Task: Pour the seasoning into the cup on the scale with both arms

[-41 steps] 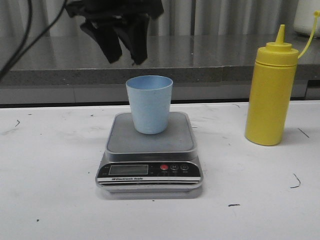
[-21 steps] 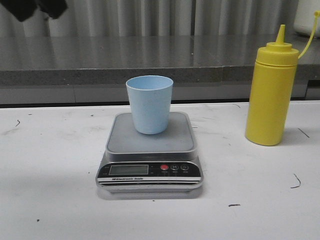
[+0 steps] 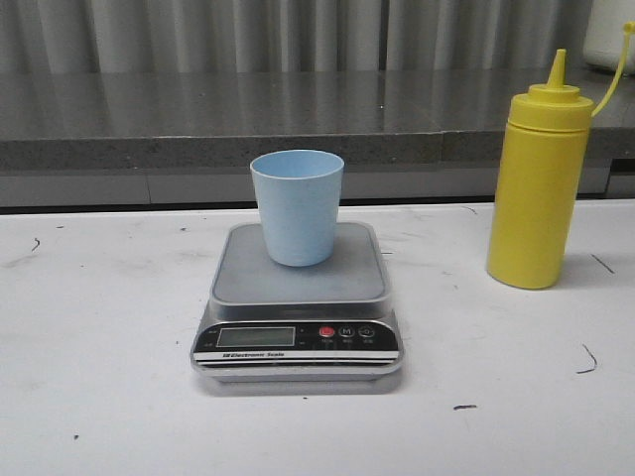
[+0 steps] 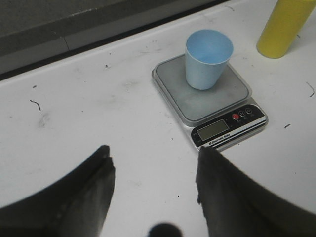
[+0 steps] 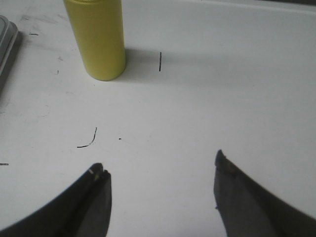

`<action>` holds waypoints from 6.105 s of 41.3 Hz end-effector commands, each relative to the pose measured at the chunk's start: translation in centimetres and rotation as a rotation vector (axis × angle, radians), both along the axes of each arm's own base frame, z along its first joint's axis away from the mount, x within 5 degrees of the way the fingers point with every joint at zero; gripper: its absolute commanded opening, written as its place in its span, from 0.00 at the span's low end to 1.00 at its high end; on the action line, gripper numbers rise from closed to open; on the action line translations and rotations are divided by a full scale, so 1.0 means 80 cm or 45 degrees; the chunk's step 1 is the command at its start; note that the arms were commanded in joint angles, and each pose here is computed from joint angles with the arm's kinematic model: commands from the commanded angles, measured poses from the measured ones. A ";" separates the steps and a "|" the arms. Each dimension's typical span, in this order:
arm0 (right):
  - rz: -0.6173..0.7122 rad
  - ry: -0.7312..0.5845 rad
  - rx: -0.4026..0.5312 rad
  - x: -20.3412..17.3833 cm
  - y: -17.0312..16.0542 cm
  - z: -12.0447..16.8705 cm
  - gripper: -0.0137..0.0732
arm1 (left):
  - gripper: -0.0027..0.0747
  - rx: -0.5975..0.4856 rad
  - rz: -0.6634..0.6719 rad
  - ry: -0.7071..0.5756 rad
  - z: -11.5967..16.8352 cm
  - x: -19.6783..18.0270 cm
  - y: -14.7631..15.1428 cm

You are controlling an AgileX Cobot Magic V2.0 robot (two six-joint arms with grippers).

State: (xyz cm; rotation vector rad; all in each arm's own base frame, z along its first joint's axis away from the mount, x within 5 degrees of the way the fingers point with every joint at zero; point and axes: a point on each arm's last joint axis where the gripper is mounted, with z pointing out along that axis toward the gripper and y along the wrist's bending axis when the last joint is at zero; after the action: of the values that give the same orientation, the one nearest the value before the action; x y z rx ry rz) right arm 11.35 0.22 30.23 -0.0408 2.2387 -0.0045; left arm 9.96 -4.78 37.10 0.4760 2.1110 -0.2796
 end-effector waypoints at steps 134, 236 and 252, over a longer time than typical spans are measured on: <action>-0.019 -0.744 0.155 0.257 0.077 -0.172 0.87 | 0.52 -0.097 0.010 -0.162 0.017 -0.024 0.010; 1.078 -0.039 -1.522 0.264 0.188 0.001 0.53 | 0.52 -0.097 0.010 -0.162 0.017 -0.024 0.010; 1.085 0.030 -1.801 0.267 0.198 -0.010 0.53 | 0.52 -0.097 0.010 -0.162 0.017 -0.024 0.010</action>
State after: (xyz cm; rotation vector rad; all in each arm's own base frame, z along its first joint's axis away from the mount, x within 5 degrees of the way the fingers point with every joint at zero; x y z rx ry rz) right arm 32.68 16.41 25.97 -1.7500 1.7441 -0.9670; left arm 7.87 -3.87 37.12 0.4649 2.0583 -0.2888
